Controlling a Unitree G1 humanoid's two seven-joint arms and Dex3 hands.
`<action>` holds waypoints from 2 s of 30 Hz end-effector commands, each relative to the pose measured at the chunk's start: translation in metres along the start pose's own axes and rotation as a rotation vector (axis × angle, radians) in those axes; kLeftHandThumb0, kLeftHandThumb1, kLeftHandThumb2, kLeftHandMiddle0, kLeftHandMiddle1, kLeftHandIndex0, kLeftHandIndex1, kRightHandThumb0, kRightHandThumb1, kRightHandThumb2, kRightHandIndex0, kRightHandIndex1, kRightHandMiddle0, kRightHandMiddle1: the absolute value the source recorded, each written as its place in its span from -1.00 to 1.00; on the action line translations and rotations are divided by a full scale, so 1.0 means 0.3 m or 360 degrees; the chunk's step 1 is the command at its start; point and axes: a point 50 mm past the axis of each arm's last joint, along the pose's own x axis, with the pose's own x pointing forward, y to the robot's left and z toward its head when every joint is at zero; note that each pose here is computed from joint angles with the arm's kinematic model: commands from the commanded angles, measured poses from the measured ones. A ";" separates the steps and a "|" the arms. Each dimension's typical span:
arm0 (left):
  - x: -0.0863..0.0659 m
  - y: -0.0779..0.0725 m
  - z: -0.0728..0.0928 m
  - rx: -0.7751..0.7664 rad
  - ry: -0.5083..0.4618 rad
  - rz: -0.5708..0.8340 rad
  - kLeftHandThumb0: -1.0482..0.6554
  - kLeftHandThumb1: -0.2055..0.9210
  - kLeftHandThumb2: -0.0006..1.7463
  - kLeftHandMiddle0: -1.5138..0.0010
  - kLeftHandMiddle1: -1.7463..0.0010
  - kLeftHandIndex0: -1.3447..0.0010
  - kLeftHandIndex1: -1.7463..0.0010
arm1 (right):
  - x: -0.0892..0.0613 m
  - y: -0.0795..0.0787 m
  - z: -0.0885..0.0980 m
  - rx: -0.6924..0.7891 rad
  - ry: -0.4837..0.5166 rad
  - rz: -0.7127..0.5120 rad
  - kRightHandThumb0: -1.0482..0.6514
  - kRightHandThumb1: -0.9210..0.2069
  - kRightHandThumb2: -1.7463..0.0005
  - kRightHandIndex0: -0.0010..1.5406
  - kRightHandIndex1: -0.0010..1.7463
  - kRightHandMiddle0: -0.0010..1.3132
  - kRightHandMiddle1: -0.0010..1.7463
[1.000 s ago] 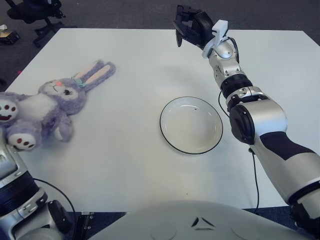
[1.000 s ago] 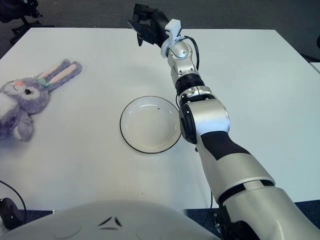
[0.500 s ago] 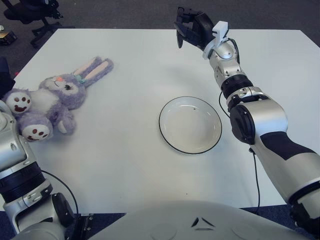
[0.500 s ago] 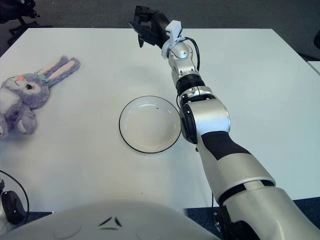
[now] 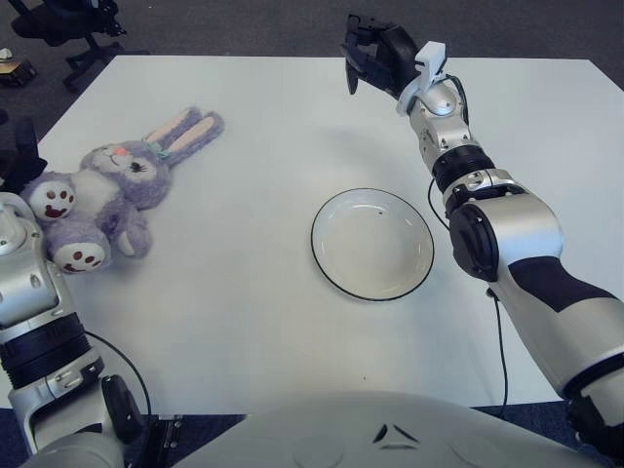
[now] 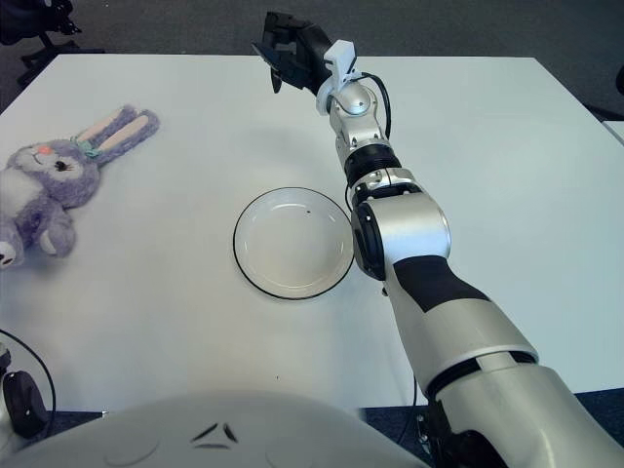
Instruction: Put the doll into the plate.
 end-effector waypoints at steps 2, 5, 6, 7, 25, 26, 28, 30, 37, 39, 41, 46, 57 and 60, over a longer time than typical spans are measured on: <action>0.002 -0.039 -0.003 -0.0008 0.0002 -0.0044 0.22 0.64 -0.31 0.26 -0.76 0.37 -0.52 | -0.008 -0.007 -0.007 -0.0009 0.0012 0.0003 -0.14 -1.00 0.62 0.12 1.00 0.03 1.00; 0.003 -0.040 -0.003 -0.0008 0.0000 -0.0045 0.22 0.63 -0.30 0.26 -0.75 0.36 -0.52 | -0.008 -0.008 -0.007 -0.0009 0.0012 0.0004 -0.14 -1.00 0.62 0.12 1.00 0.03 1.00; 0.003 -0.041 -0.003 -0.0008 0.0000 -0.0045 0.22 0.63 -0.30 0.26 -0.75 0.36 -0.52 | -0.008 -0.008 -0.007 -0.0008 0.0012 0.0004 -0.14 -1.00 0.62 0.12 1.00 0.03 1.00; 0.003 -0.041 -0.003 -0.0008 -0.0001 -0.0045 0.22 0.63 -0.30 0.26 -0.75 0.36 -0.52 | -0.008 -0.008 -0.007 -0.0008 0.0012 0.0004 -0.14 -1.00 0.62 0.12 1.00 0.03 1.00; -0.098 -0.229 0.121 -0.0299 -0.0139 -0.0515 0.22 0.58 -0.25 0.23 -0.73 0.36 -0.54 | -0.010 0.000 -0.013 0.0003 0.0011 0.0022 -0.14 -1.00 0.64 0.12 1.00 0.03 1.00; -0.106 -0.239 0.130 -0.0318 -0.0144 -0.0538 0.22 0.57 -0.24 0.22 -0.73 0.37 -0.55 | -0.010 0.001 -0.013 0.0003 0.0011 0.0023 -0.14 -1.00 0.64 0.12 1.00 0.03 1.00; -0.118 -0.259 0.146 -0.0348 -0.0150 -0.0577 0.22 0.55 -0.22 0.22 -0.73 0.38 -0.57 | -0.010 0.001 -0.014 0.0004 0.0011 0.0024 -0.14 -1.00 0.64 0.12 1.00 0.04 1.00; -0.128 -0.281 0.161 -0.0375 -0.0153 -0.0619 0.22 0.55 -0.21 0.22 -0.74 0.40 -0.59 | -0.010 0.002 -0.014 0.0006 0.0012 0.0026 -0.14 -1.00 0.65 0.13 1.00 0.04 1.00; -0.154 -0.355 0.209 -0.0547 -0.0172 -0.0834 0.22 0.53 -0.18 0.22 -0.74 0.43 -0.62 | -0.010 0.004 -0.015 0.0012 0.0009 0.0030 -0.14 -1.00 0.65 0.14 1.00 0.05 1.00; -0.163 -0.372 0.227 -0.0608 -0.0179 -0.0904 0.22 0.54 -0.18 0.23 -0.75 0.45 -0.63 | -0.010 0.003 -0.015 0.0013 0.0008 0.0030 -0.14 -1.00 0.65 0.14 1.00 0.05 1.00; -0.170 -0.382 0.240 -0.0656 -0.0186 -0.0955 0.22 0.55 -0.18 0.24 -0.76 0.46 -0.63 | -0.011 0.003 -0.015 0.0014 0.0008 0.0031 -0.14 -1.00 0.65 0.14 1.00 0.05 1.00; -0.173 -0.387 0.248 -0.0691 -0.0188 -0.0994 0.22 0.56 -0.18 0.26 -0.78 0.48 -0.64 | -0.011 0.003 -0.016 0.0015 0.0008 0.0031 -0.14 -1.00 0.65 0.15 1.00 0.05 1.00; -0.189 -0.396 0.295 -0.0796 -0.0212 -0.1125 0.22 0.60 -0.19 0.34 -0.85 0.50 -0.65 | -0.014 0.000 -0.019 0.0015 0.0009 0.0027 -0.14 -1.00 0.65 0.15 1.00 0.05 1.00; -0.187 -0.385 0.294 -0.0802 -0.0227 -0.1128 0.22 0.61 -0.19 0.35 -0.86 0.51 -0.66 | -0.015 -0.001 -0.019 0.0014 0.0011 0.0025 -0.14 -1.00 0.65 0.15 1.00 0.05 1.00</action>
